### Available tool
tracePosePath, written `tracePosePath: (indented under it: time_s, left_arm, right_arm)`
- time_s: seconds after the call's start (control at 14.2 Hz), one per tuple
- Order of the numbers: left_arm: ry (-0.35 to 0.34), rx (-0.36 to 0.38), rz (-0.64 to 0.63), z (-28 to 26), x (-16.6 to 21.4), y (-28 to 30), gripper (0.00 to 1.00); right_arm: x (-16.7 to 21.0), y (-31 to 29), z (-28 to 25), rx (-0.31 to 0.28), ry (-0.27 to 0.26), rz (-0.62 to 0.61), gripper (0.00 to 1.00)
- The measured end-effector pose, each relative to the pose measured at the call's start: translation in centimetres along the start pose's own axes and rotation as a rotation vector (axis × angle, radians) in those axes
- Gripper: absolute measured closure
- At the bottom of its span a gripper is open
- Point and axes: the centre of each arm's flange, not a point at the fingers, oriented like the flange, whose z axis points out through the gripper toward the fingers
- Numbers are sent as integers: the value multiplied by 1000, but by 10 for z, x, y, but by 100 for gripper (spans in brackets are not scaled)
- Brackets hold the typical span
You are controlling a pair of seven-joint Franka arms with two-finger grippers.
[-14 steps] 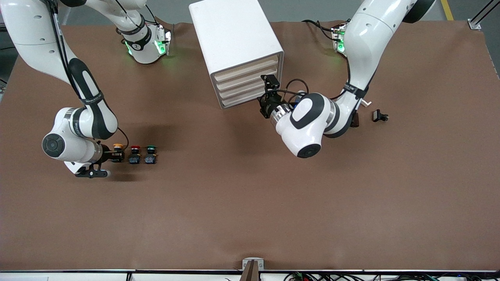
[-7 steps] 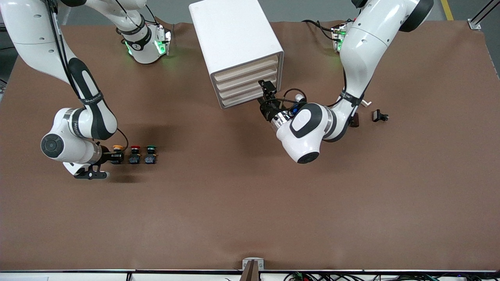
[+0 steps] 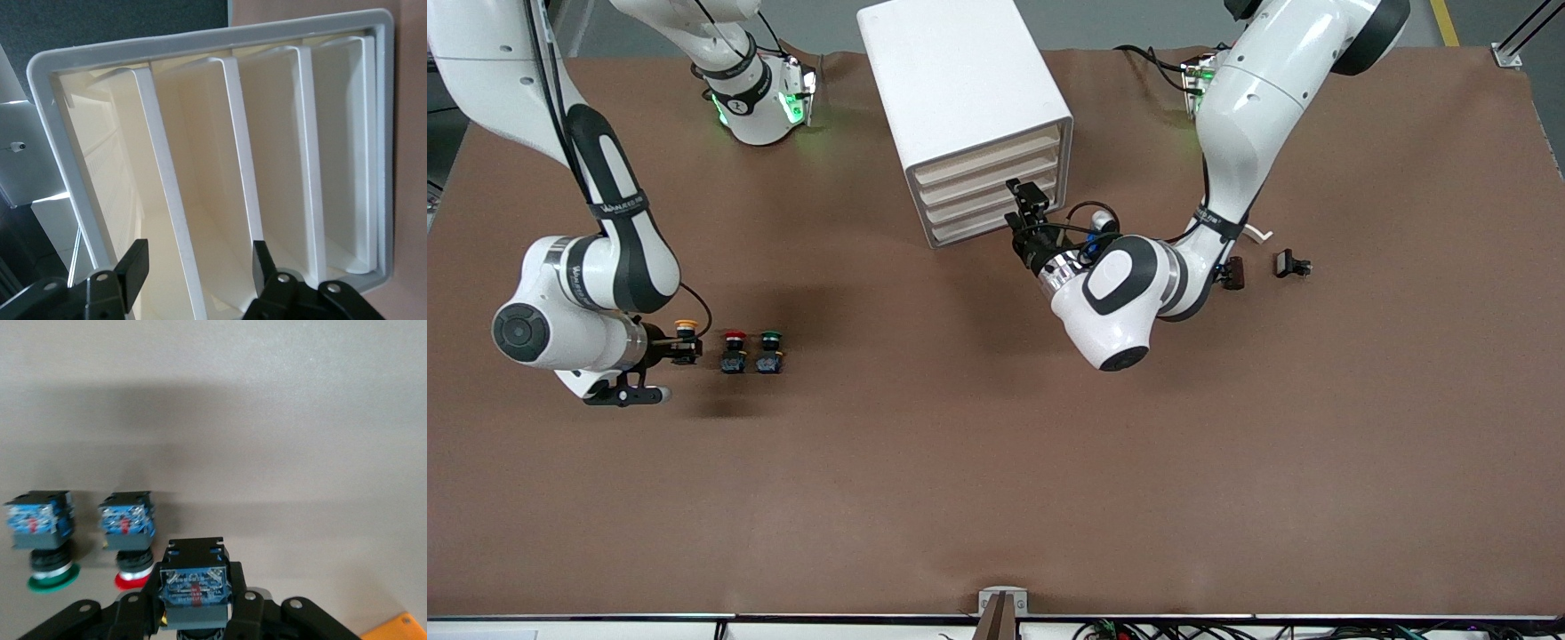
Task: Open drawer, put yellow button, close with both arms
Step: 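Lift the yellow button with the right gripper toward the open drawer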
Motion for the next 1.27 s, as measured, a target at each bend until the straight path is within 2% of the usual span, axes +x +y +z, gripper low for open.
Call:
tracePosePath:
  time_s: [0.42, 0.78, 1.06, 1.13, 1.27]
  left_arm:
    - [27, 59, -24, 26, -8, -1, 36]
    - [58, 72, -79, 45, -13, 1, 42]
    - [79, 82, -101, 58, -15, 5, 46]
    - [81, 84, -107, 60, -14, 6, 54]
    - [83, 86, -120, 61, -14, 7, 57]
  right_arm:
    - [-20, -29, -62, -10, -14, -19, 59]
    - [-36, -72, -95, -31, -54, 59, 59]
    - [-63, -140, -136, -75, -83, 145, 59]
    - [-72, -161, -151, -91, -91, 169, 59]
    - [-91, -208, -181, -124, -91, 216, 59]
